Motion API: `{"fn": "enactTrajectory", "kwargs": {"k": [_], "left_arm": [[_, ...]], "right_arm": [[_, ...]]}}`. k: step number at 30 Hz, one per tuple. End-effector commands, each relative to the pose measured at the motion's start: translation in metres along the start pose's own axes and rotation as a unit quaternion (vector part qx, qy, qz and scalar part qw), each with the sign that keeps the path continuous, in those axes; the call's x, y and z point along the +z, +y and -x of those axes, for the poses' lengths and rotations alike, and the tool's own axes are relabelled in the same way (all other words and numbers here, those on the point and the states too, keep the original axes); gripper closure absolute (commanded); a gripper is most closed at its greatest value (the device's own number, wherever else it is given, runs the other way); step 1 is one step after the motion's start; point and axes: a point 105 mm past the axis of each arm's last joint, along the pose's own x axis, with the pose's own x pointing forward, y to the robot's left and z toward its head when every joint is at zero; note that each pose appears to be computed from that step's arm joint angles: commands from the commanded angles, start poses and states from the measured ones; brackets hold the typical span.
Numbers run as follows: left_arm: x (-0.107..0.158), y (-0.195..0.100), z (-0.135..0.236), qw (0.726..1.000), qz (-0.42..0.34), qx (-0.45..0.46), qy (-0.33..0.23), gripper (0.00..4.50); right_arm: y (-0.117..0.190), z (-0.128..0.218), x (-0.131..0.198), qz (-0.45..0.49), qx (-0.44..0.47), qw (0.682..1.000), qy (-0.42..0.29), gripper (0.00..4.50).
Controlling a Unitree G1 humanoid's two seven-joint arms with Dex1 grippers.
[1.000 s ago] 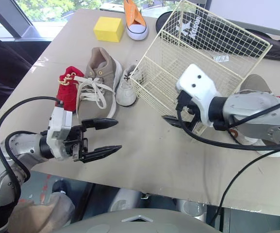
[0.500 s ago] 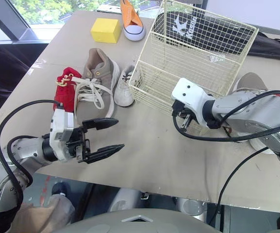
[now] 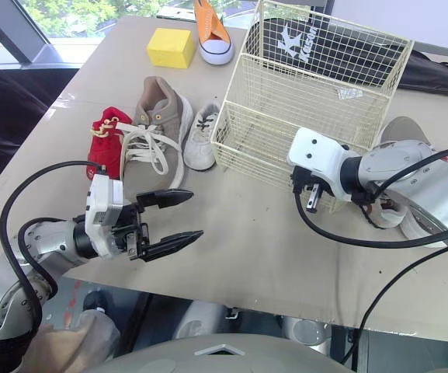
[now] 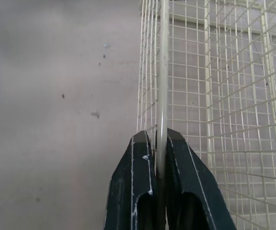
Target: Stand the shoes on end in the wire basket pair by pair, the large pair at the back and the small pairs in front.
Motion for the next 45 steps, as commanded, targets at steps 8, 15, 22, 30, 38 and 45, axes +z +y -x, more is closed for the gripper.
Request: {"fn": "enactTrajectory", "kwargs": {"k": [8,15,22,30,38,45], "left_arm": [[0.008,-0.011,0.001,1.000,-0.018,0.002,-0.013,0.00],[0.008,-0.011,0.002,1.000,-0.017,0.006,-0.013,0.00],[0.006,-0.010,0.005,1.000,-0.016,0.007,-0.008,0.00],[0.004,-0.011,0.006,1.000,-0.014,0.010,-0.005,0.00],[0.002,-0.007,0.004,1.000,-0.010,0.003,-0.006,0.00],[0.001,-0.002,0.005,1.000,-0.011,-0.005,-0.004,0.00]], "right_arm": [[0.006,0.006,0.011,0.106,0.049,0.991,-0.059,4.42],[0.000,0.003,0.005,0.123,0.046,0.990,-0.050,4.42],[-0.008,0.004,-0.001,0.147,0.048,0.987,-0.049,4.42],[-0.002,0.001,0.000,0.133,0.043,0.988,-0.068,4.42],[-0.001,0.008,0.010,0.106,0.031,0.988,-0.106,2.23],[-0.006,0.035,0.031,0.087,-0.061,0.973,-0.203,0.07]]}}
